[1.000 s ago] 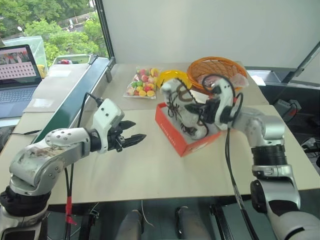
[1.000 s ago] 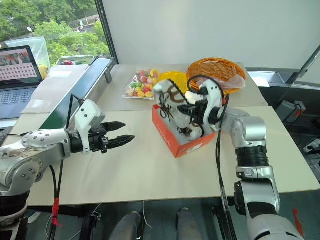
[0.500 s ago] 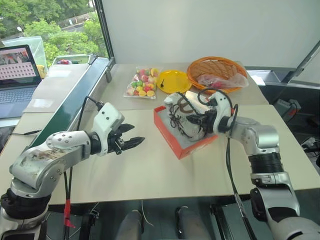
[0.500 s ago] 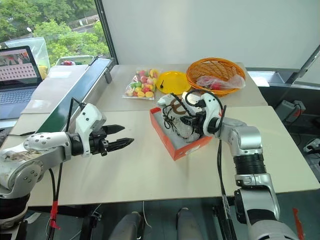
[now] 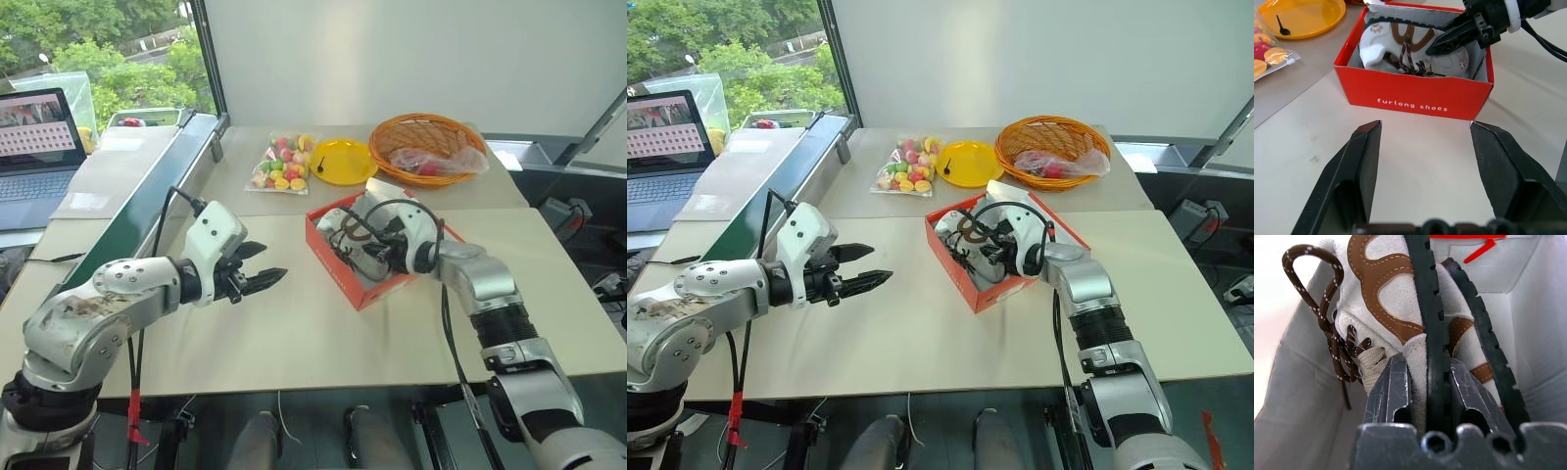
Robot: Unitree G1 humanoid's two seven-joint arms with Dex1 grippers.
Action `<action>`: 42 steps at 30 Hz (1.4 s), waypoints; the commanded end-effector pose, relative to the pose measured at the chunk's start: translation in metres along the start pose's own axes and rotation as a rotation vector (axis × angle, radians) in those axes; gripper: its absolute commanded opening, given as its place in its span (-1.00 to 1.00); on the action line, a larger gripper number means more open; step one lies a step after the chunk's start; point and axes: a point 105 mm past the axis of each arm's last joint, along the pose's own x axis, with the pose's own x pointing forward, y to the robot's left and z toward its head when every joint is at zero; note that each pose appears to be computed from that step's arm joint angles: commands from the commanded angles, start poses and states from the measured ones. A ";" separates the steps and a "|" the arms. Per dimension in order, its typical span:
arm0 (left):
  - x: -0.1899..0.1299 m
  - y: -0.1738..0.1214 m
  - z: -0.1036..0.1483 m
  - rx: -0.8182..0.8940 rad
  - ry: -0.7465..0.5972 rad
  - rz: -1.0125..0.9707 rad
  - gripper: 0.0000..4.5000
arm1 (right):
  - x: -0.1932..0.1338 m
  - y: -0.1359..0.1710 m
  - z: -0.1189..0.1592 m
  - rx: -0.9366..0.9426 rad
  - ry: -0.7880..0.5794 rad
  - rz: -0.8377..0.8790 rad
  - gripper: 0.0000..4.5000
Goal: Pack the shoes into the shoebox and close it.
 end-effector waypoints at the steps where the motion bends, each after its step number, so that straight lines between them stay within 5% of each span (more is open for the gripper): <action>1: -0.001 -0.008 0.007 0.022 -0.034 0.002 0.36 | -0.001 -0.020 -0.037 -0.118 0.189 -0.120 -0.79; 4: 0.001 -0.011 0.004 0.007 -0.037 0.001 0.36 | 0.002 -0.013 -0.050 -0.194 0.260 -0.093 -0.79; 6: 0.002 -0.013 0.003 -0.002 -0.040 0.001 0.36 | 0.002 -0.010 -0.053 -0.217 0.276 -0.072 -0.36; 15: 0.009 -0.020 -0.002 -0.022 -0.054 -0.010 0.36 | -0.017 -0.012 -0.067 -0.201 0.354 -0.031 0.96; 21: 0.012 -0.019 0.000 -0.019 -0.064 -0.016 0.36 | -0.032 -0.026 -0.036 -0.164 0.263 -0.086 0.96; 28: 0.016 -0.015 0.004 0.003 -0.069 -0.036 0.36 | -0.066 -0.032 0.041 0.023 0.049 -0.061 0.96; 35: 0.020 -0.012 0.008 0.032 -0.068 -0.061 0.36 | -0.092 -0.031 0.062 0.121 -0.031 -0.041 0.96; 42: 0.022 -0.010 0.017 0.082 -0.058 -0.138 0.36 | -0.136 -0.076 0.008 0.088 0.052 -0.363 0.02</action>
